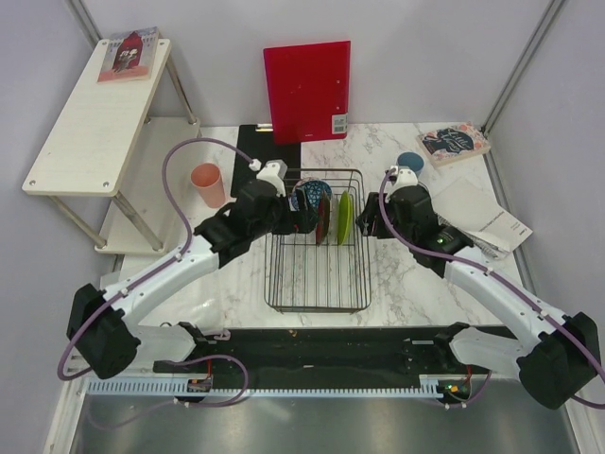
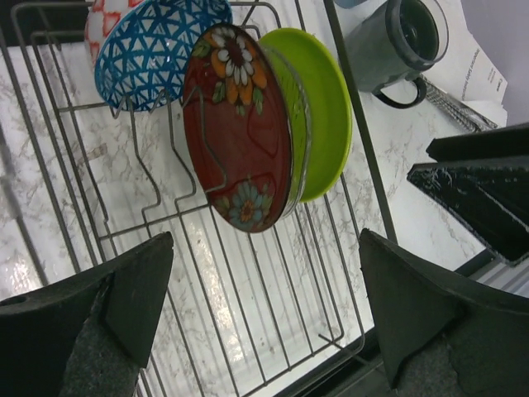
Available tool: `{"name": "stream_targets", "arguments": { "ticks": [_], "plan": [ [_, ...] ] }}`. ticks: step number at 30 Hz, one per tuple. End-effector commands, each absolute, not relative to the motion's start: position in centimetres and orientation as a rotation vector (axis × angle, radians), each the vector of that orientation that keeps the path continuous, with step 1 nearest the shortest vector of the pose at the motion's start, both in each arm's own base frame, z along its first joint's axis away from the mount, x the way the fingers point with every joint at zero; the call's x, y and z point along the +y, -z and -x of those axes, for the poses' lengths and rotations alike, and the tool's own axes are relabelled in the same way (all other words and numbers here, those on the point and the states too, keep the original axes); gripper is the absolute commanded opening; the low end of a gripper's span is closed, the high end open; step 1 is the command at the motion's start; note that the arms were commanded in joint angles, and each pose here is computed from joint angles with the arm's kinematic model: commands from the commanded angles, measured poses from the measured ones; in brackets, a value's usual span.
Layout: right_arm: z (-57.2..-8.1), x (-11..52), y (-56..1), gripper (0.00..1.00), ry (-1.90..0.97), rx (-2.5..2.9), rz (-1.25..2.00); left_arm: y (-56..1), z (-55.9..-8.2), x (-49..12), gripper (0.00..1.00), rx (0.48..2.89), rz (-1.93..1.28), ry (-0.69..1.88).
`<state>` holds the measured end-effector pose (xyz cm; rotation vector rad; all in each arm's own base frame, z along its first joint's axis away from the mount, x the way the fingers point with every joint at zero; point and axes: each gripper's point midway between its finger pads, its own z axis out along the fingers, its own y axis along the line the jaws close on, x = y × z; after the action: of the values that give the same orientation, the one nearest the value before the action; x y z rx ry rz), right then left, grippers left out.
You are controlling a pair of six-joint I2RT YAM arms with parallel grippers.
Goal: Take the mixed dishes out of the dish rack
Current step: Pick up the plate from the dish rack.
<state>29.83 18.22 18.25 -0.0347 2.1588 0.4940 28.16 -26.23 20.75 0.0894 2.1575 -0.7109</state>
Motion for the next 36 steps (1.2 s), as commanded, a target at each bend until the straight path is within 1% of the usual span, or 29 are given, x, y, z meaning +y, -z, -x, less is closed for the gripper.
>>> {"name": "stream_targets", "arguments": {
  "ticks": [1,6,9,10,14,18,24,36],
  "plan": [
    [-31.3,18.8,-19.8,0.60,-0.485,2.079,0.051,-21.1,-29.3,-27.2,0.99,2.183,-0.122,0.679],
    [-32.6,19.5,-20.4,0.57,-0.397,2.093,0.061,-20.6,-28.8,-26.4,0.99,2.188,-0.057,0.669],
    [-33.1,19.7,-20.2,0.54,-0.209,2.126,0.090,-19.7,-28.1,-24.9,0.99,2.186,-0.021,0.634],
    [-33.6,18.6,-20.6,0.53,-0.079,2.104,0.057,-19.8,-28.0,-24.6,0.99,2.181,-0.013,0.632],
    [-32.6,19.6,-22.5,0.54,0.106,2.079,0.099,-19.1,-27.1,-23.5,0.99,2.177,0.011,0.623],
    [-32.5,19.6,-21.7,0.55,0.210,2.100,0.102,-18.3,-26.4,-23.0,0.99,2.187,0.012,0.624],
    [-32.8,19.7,-20.5,0.55,0.254,2.127,0.097,-18.0,-25.8,-22.8,0.99,2.192,0.012,0.635],
    [-33.2,21.3,-18.8,0.54,0.201,2.157,0.110,-16.9,-24.7,-22.4,0.99,2.212,0.025,0.667]
  ]
}}
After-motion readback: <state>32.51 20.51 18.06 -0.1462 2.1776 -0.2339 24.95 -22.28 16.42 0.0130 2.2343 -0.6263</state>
